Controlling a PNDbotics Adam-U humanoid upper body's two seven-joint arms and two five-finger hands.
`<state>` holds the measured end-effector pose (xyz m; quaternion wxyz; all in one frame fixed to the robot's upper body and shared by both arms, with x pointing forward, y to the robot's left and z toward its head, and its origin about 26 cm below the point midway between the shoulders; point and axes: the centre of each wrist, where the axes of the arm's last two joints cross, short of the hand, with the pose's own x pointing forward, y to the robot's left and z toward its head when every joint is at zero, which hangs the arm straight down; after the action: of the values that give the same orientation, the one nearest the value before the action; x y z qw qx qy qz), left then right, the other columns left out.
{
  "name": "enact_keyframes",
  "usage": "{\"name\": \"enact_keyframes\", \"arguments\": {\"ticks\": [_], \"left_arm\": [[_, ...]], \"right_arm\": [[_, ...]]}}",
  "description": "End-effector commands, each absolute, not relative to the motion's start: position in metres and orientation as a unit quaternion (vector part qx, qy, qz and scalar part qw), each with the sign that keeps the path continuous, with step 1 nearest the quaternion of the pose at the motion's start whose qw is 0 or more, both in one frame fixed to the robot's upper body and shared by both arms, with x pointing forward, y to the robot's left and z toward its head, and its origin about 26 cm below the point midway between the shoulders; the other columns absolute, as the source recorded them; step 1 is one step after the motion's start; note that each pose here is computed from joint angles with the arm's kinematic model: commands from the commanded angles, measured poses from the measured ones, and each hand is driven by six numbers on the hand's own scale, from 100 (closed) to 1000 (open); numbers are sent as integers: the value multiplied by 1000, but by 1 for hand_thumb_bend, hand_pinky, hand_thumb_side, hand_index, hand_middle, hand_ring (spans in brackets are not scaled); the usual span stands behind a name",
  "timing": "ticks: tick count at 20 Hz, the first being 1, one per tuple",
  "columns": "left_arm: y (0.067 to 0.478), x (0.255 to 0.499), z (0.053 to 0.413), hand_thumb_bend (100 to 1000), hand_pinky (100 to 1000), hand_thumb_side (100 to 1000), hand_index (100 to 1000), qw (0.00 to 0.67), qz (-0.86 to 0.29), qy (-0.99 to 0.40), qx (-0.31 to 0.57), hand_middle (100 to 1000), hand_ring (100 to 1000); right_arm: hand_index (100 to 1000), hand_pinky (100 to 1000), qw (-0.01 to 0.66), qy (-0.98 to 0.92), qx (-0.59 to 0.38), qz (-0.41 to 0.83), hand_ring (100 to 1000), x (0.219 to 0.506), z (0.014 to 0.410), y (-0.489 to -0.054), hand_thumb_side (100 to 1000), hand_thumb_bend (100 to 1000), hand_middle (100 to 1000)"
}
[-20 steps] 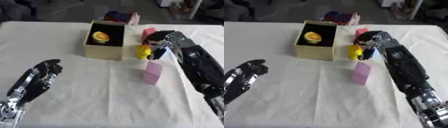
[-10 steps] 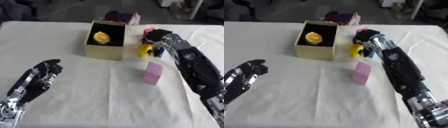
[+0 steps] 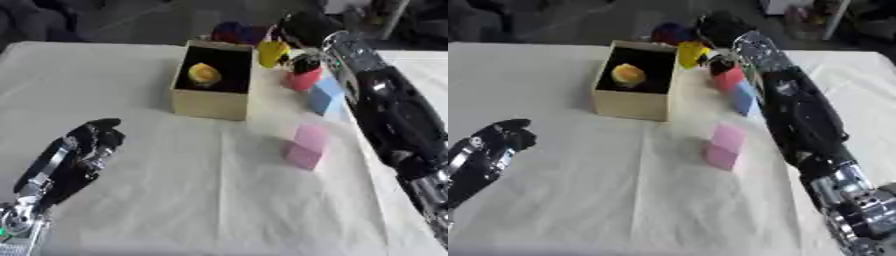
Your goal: Pick up objects on the table and place them in the box.
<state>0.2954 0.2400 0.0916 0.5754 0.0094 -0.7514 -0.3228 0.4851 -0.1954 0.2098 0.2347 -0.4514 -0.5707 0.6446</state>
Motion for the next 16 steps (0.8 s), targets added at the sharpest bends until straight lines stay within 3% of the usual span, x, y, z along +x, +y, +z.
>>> {"name": "enact_keyframes", "arguments": {"ticks": [1,4,8,9,10,11,12,13,16], "left_arm": [[239,296,99,100,808,669,862,563,-328,-758,7,659,731],[237,297,100,100,808,668,862,561,-329,-760,4,658,731],[236,298,100,100,808,668,862,560,-329,-761,0,658,732],[236,298,100,100,808,668,862,560,-328,-761,0,658,732],[236,298,100,100,808,668,862,560,-328,-761,0,658,732],[236,298,100,100,808,670,863,560,-328,-761,0,658,732],[236,298,100,100,808,671,863,560,-329,-761,1,658,733],[236,298,100,100,808,671,863,560,-329,-761,1,658,733],[236,298,100,100,808,670,863,560,-328,-761,2,658,733]], "right_arm": [[509,772,221,-587,-444,640,631,487,226,-176,100,101,518],[644,781,225,-581,-419,661,668,488,214,-156,100,100,578],[752,783,240,-562,-394,687,682,488,195,-141,112,136,612],[781,784,241,-560,-390,690,688,488,191,-138,234,176,620],[781,784,241,-559,-388,692,688,488,189,-136,234,176,620],[837,785,237,-560,-388,693,700,487,189,-135,500,294,632],[854,787,231,-561,-388,694,708,486,189,-134,571,326,642],[867,788,224,-561,-388,696,715,486,190,-133,632,344,650],[903,792,213,-566,-386,696,728,485,196,-136,673,342,675]]}}
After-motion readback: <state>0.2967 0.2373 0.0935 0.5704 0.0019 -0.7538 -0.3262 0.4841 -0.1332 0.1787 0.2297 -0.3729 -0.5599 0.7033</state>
